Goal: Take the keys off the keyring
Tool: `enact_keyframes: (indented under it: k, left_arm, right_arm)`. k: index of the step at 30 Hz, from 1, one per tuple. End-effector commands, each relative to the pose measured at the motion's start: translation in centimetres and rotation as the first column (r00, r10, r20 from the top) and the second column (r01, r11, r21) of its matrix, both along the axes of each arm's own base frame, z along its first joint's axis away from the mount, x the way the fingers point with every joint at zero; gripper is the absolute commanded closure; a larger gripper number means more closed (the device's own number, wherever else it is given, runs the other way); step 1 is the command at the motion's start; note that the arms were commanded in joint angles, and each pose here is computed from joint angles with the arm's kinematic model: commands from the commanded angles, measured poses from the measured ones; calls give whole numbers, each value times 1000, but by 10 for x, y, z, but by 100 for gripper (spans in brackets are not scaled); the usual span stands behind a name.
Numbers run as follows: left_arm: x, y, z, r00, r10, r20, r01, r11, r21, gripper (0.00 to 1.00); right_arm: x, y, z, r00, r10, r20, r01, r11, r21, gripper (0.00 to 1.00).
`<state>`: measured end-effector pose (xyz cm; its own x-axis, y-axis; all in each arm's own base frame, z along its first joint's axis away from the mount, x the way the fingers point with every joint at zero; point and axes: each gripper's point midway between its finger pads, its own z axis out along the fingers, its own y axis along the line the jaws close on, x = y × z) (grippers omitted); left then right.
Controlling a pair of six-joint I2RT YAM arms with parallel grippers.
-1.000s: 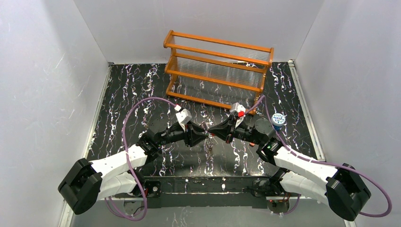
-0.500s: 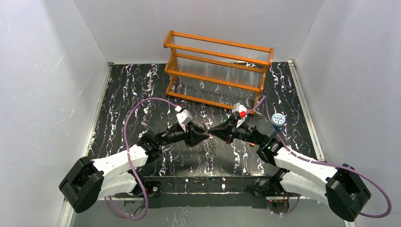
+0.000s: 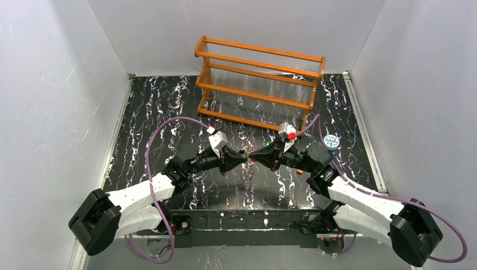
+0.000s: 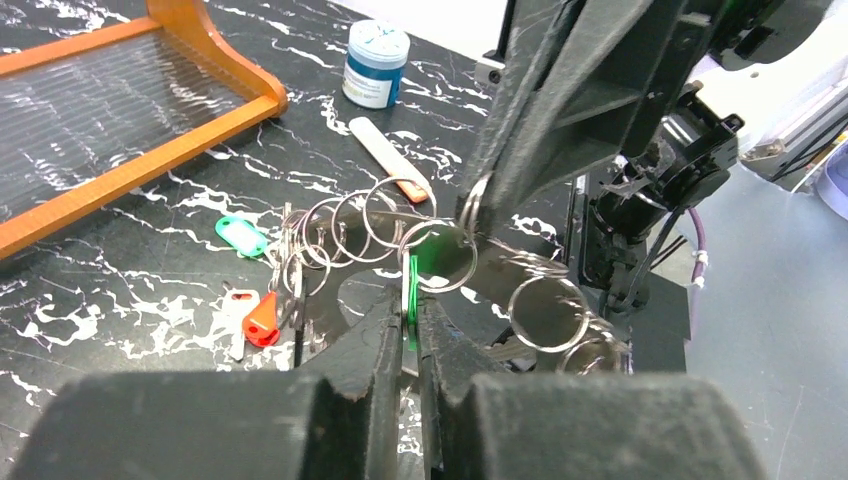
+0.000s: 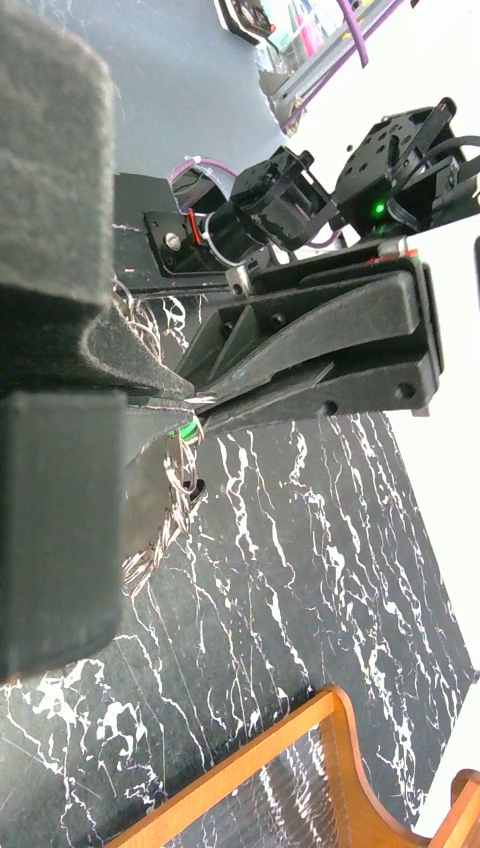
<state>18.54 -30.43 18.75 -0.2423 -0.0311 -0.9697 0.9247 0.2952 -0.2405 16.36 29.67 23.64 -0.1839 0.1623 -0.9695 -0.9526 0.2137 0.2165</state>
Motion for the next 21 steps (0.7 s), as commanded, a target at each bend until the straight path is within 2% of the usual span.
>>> enact_keyframes:
  k: [1,13,21]
  left_arm:
    - [-2,5,19,996,15,83,-11,999,-43,100]
    - [8,18,29,988,99,119,-100,995,1,100]
    - [21,21,26,982,154,114,-161,985,57,100]
  right_arm:
    - [-1,-6,22,997,-10,76,6,998,57,99]
    - [2,-17,21,993,-51,104,50,999,7,99]
    - [-7,-14,26,993,9,115,-8,1000,-6,99]
